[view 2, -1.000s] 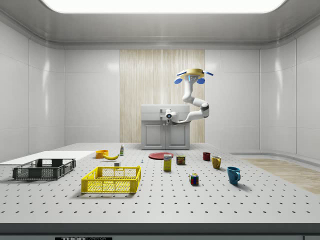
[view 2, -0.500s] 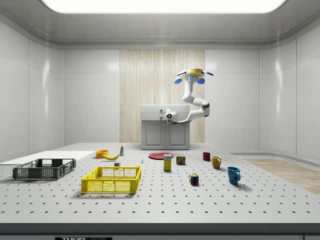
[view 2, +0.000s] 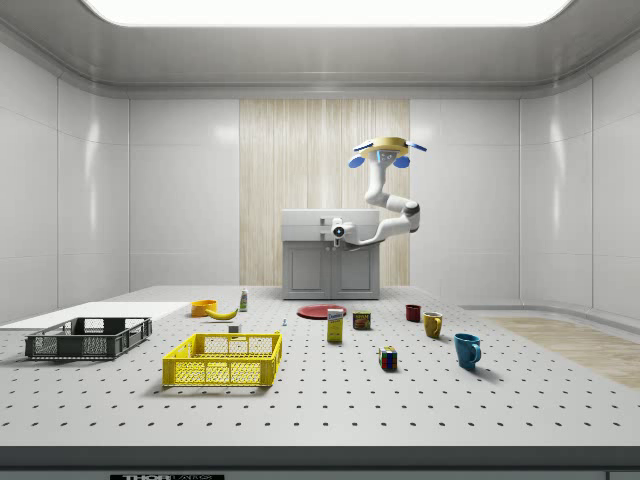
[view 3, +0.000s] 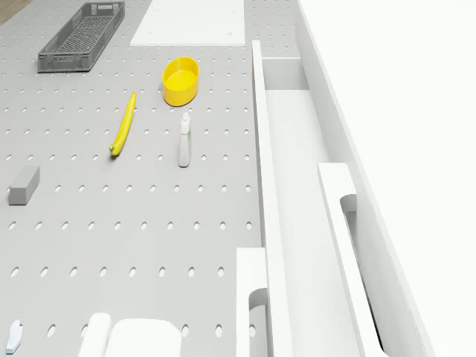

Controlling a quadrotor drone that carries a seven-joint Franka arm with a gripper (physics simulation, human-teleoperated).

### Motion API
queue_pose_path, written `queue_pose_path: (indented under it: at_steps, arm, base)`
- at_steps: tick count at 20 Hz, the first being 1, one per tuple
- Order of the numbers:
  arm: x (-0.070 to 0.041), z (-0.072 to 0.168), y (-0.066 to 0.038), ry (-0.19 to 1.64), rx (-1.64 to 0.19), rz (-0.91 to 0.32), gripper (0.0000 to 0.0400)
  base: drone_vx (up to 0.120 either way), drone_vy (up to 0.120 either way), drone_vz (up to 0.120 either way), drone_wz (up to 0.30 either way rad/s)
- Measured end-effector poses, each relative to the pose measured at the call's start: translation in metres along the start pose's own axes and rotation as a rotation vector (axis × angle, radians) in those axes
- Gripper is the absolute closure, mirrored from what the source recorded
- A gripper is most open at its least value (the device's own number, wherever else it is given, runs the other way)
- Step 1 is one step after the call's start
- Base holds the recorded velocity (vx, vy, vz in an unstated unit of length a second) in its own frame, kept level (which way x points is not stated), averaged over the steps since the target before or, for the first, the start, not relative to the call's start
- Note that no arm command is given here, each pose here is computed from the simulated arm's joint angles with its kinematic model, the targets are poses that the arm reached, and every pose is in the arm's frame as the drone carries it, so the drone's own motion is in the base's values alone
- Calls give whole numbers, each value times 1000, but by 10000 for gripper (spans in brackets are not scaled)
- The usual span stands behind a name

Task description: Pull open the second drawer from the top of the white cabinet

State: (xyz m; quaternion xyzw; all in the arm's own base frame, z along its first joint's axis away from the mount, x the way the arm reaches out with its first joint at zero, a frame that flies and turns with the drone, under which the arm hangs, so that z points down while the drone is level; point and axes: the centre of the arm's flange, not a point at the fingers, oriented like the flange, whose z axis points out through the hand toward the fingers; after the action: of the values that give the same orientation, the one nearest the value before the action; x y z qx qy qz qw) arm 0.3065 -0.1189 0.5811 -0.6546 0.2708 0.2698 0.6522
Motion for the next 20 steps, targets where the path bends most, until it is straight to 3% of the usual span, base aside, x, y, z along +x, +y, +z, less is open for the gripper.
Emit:
queue_pose_path:
  at_steps: [6,8,10,11,20]
  arm:
    - [0,5,0,-1,1,0,110]
    - [0,6,0,-1,1,0,185]
    - [0,6,0,-1,2,-1,228]
    - [-2,5,-1,-4,6,29,206]
    - [0,-20,0,6,-5,0,245]
  base:
    - [0,0,0,0]
    - [0,0,0,0]
    - [0,0,0,0]
    - [0,0,0,0]
    - [0,0,0,0]
